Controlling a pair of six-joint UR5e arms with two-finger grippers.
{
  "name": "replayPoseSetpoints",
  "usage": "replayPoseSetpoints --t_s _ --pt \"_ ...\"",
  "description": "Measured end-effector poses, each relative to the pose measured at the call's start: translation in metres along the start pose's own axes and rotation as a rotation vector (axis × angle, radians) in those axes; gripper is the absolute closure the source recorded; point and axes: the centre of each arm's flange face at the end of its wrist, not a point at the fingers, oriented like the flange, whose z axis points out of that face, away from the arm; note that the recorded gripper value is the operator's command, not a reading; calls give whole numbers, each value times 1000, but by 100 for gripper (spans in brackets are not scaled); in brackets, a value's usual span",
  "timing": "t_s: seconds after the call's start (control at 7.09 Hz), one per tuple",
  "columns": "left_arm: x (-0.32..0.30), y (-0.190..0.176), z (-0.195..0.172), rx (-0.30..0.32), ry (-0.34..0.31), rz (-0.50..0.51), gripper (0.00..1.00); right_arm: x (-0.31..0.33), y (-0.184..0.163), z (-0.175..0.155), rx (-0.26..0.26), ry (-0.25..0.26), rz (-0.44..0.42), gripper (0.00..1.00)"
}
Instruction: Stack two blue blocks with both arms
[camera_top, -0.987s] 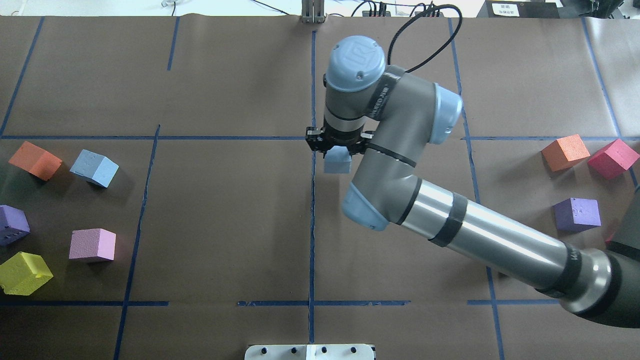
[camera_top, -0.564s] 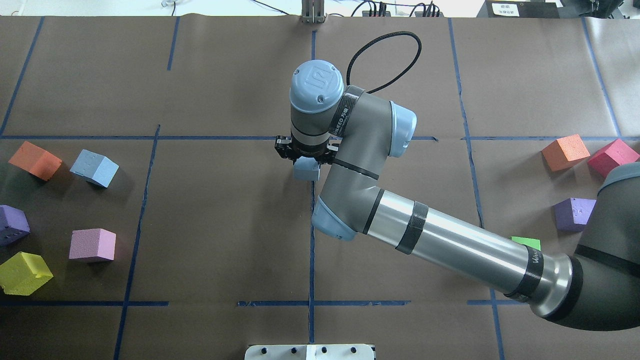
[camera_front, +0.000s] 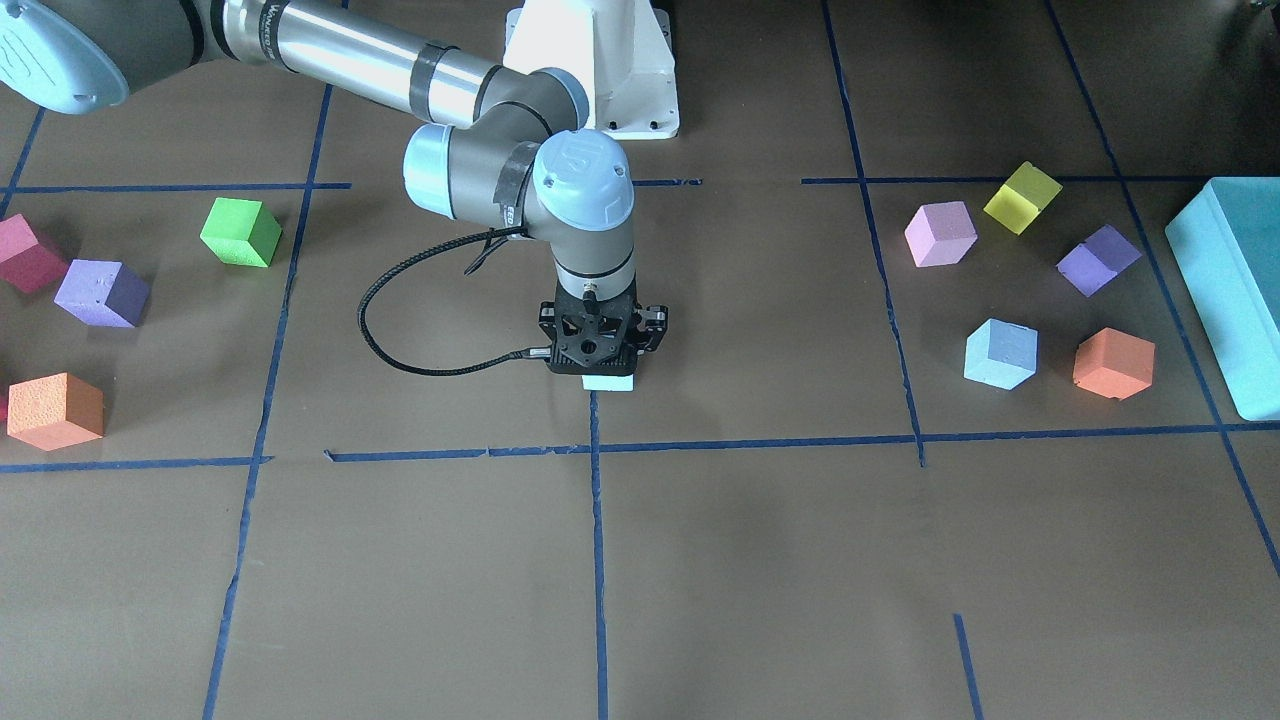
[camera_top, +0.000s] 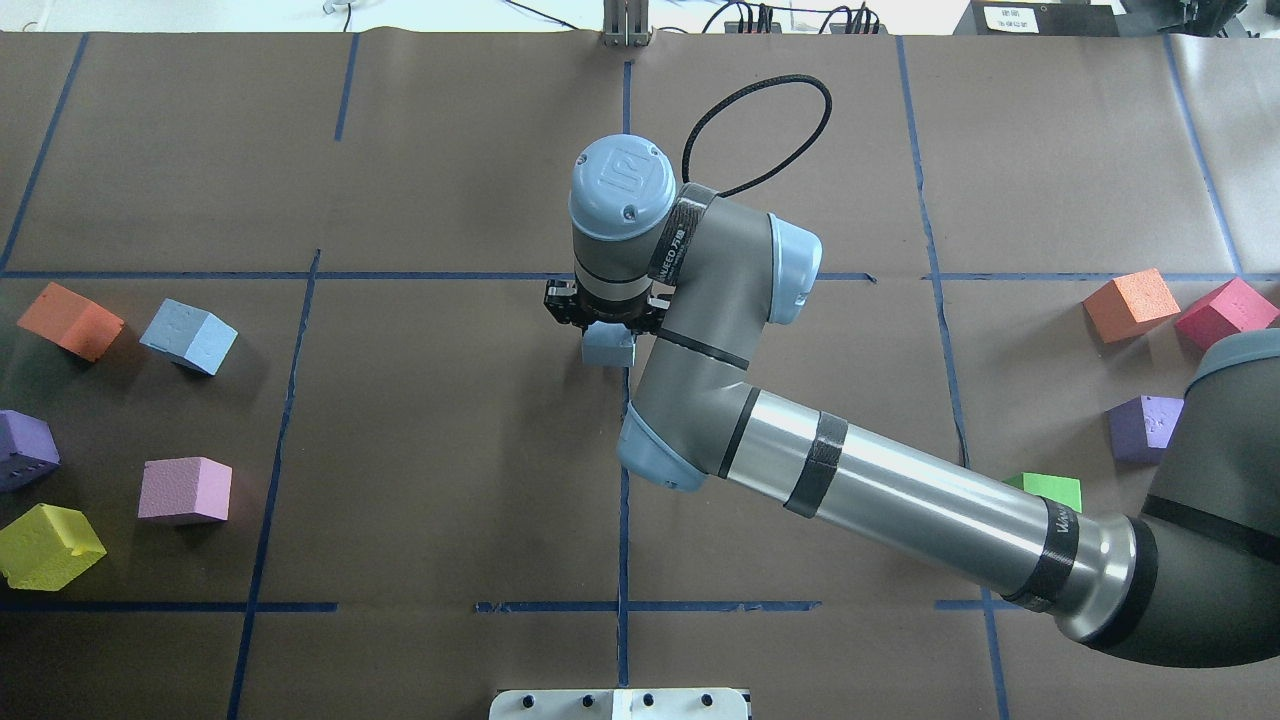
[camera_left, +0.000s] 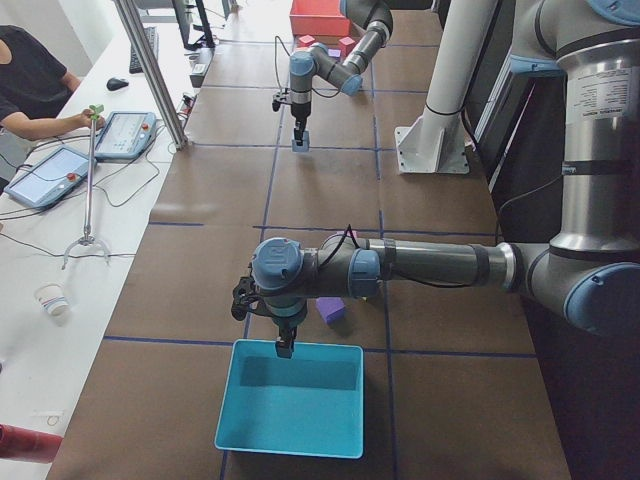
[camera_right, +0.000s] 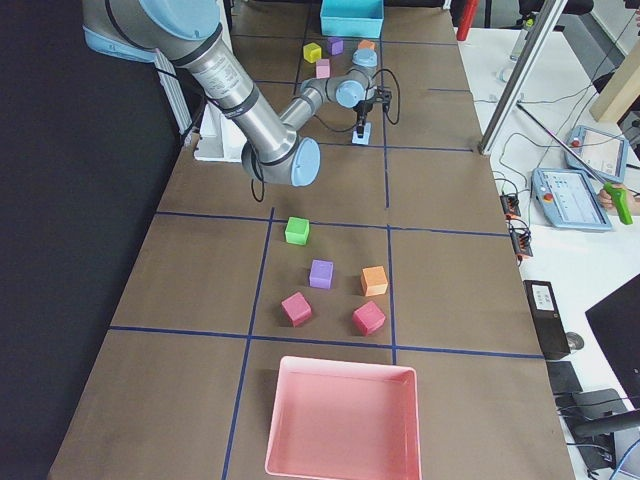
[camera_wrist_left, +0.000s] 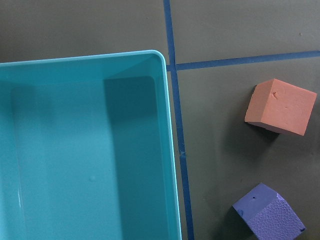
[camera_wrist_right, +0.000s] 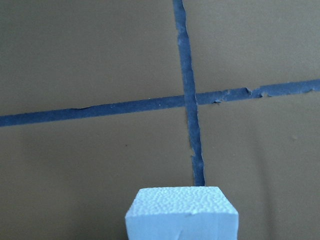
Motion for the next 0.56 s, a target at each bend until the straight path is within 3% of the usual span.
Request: replayPoseSetpoints --t_s 0.14,0.28,0.56 --pt "0 0 0 0 0 0 0 4 0 3 2 10 -1 45" --pt "0 0 0 0 0 -1 0 6 0 6 3 20 0 2" --pt "0 0 0 0 0 -1 0 7 2 9 13 31 -4 0"
